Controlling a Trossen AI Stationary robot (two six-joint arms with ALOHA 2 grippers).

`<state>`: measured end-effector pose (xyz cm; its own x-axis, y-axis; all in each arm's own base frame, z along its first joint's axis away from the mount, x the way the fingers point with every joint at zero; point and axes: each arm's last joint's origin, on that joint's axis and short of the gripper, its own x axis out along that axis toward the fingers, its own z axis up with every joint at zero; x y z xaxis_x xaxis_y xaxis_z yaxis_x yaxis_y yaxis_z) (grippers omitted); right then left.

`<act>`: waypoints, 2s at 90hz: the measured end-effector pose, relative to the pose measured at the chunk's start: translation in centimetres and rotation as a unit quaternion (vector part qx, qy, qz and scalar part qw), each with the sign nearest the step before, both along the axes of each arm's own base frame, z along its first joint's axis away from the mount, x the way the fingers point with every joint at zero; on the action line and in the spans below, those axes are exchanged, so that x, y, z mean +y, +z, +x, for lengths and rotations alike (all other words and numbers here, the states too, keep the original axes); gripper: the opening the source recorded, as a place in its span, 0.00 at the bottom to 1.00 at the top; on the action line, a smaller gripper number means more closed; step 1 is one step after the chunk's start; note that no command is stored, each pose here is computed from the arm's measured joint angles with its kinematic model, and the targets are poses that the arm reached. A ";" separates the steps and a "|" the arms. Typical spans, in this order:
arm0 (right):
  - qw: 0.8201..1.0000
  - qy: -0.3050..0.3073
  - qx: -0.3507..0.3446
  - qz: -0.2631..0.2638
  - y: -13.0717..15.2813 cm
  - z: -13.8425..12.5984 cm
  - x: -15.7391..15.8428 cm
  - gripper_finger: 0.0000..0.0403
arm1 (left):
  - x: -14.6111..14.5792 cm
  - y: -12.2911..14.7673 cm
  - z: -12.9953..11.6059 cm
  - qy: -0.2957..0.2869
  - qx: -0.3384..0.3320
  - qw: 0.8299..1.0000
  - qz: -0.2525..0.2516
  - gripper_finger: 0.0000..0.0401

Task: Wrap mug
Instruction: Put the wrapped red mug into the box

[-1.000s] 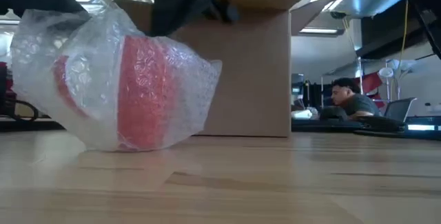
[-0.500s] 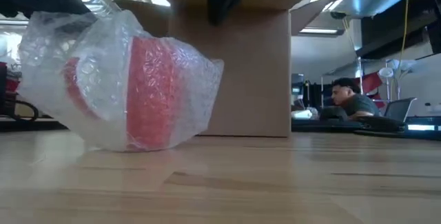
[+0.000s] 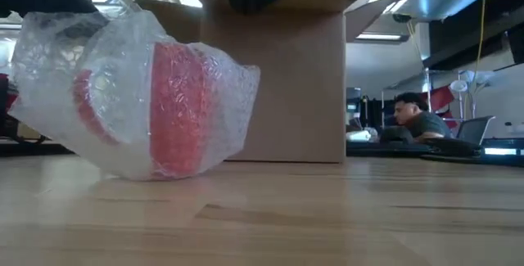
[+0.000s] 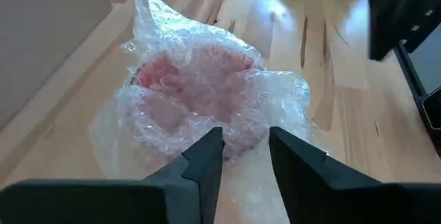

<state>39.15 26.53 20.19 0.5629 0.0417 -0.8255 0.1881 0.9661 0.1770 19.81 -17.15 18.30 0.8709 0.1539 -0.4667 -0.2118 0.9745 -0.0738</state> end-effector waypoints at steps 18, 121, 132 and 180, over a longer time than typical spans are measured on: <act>0.997 -0.053 -0.021 0.061 -4.1 -5.5 -0.5 0.00 | 0.0 0.0 0.0 -0.004 0.003 1.000 -0.005 0.26; 0.994 -0.018 -0.097 0.050 -2.0 -5.5 -20.9 0.00 | 5.5 2.6 0.8 -0.010 0.055 0.998 0.027 0.26; 0.994 -0.006 -0.097 0.053 -1.9 -5.7 -20.0 0.00 | 6.4 3.9 0.6 -0.020 0.037 0.999 0.017 0.26; 0.994 0.001 -0.086 0.062 -2.0 -6.4 -17.9 0.00 | 11.2 3.6 2.7 -0.039 0.089 0.994 -0.046 0.26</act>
